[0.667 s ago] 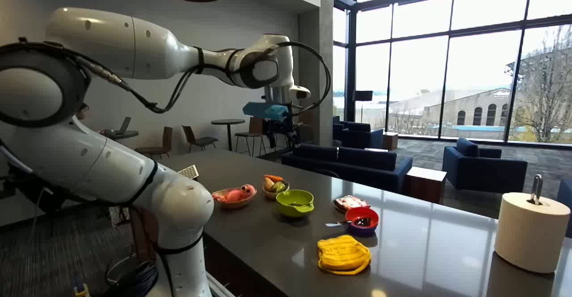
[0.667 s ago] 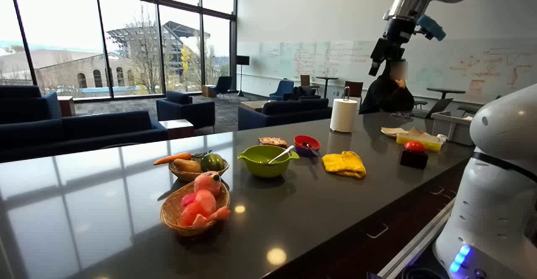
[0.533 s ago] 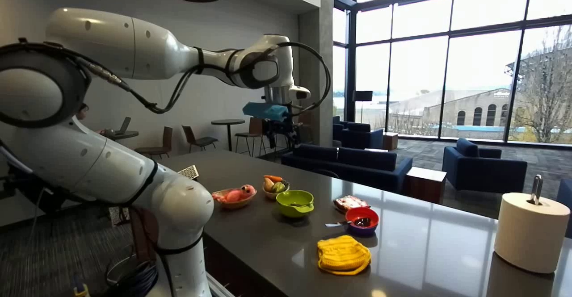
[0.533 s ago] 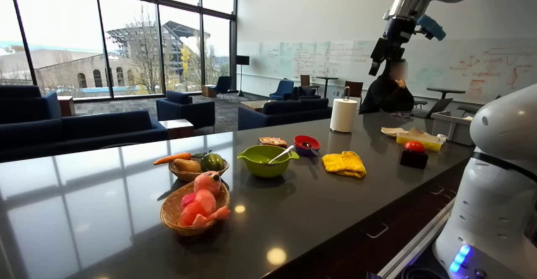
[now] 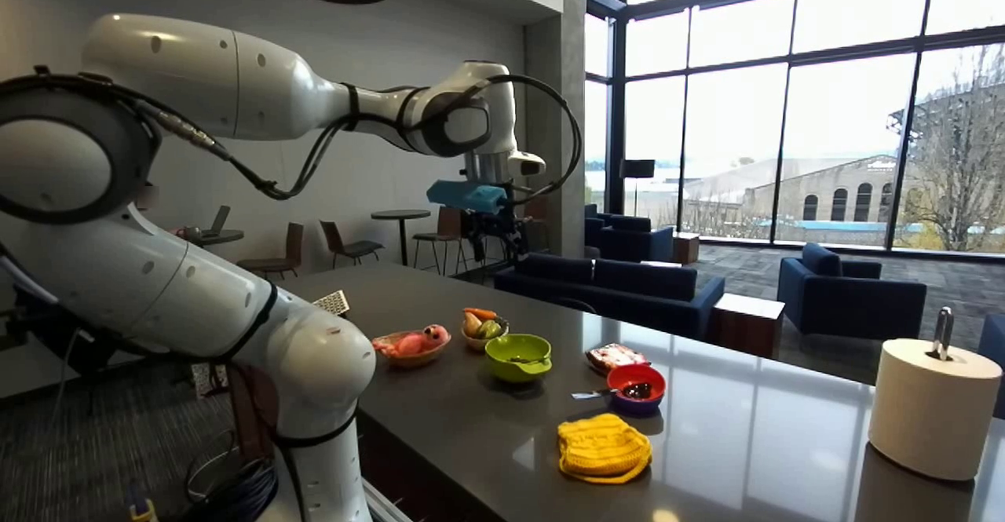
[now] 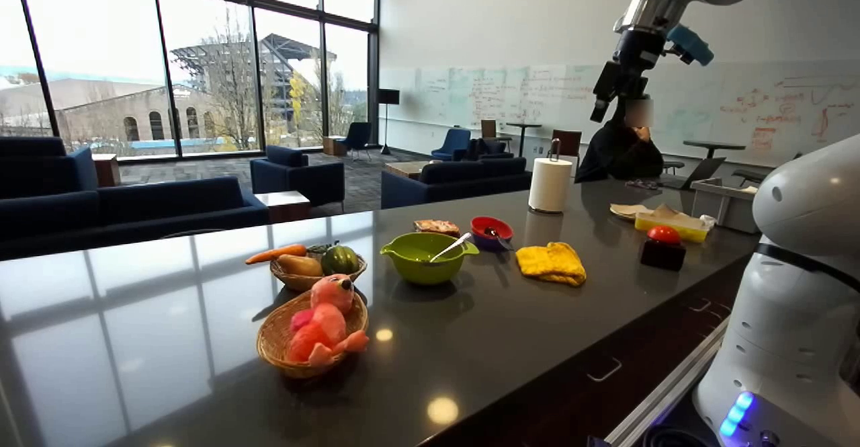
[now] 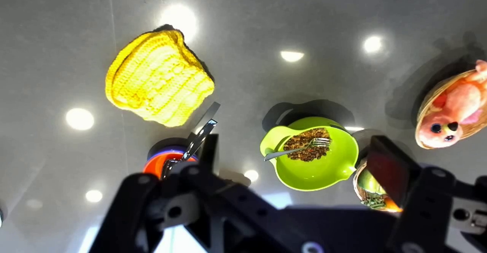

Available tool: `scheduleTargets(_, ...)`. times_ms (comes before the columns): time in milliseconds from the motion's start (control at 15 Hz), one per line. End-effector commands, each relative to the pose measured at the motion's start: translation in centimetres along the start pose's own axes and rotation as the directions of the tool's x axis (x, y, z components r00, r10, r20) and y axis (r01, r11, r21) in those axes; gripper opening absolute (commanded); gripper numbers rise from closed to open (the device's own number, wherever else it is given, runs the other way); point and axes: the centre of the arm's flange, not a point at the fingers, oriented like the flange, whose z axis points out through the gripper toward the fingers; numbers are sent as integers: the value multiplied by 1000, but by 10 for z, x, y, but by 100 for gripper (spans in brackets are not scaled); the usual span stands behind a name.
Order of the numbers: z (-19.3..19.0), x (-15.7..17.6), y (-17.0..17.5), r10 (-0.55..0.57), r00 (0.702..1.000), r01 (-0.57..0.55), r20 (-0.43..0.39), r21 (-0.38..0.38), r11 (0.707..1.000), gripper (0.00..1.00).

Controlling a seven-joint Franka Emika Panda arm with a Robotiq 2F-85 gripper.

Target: Use the towel to wipe the kitchen countertop

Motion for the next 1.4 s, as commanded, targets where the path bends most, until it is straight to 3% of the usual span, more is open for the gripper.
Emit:
scheduleTargets(0, 15, 21, 2, -33, 999, 33, 26, 36, 999, 100)
scheduleTargets(200, 39, 46, -6, -116, 992, 113, 47, 54, 992, 100)
scheduleTargets(533, 102, 90, 5, -225, 972, 227, 65, -24, 974, 100)
scheduleTargets(867, 158, 109, 39, -240, 964, 247, 111, -58, 967, 100)
scheduleTargets(1333, 204, 107, 113, -219, 960, 230, 175, -48, 972, 100)
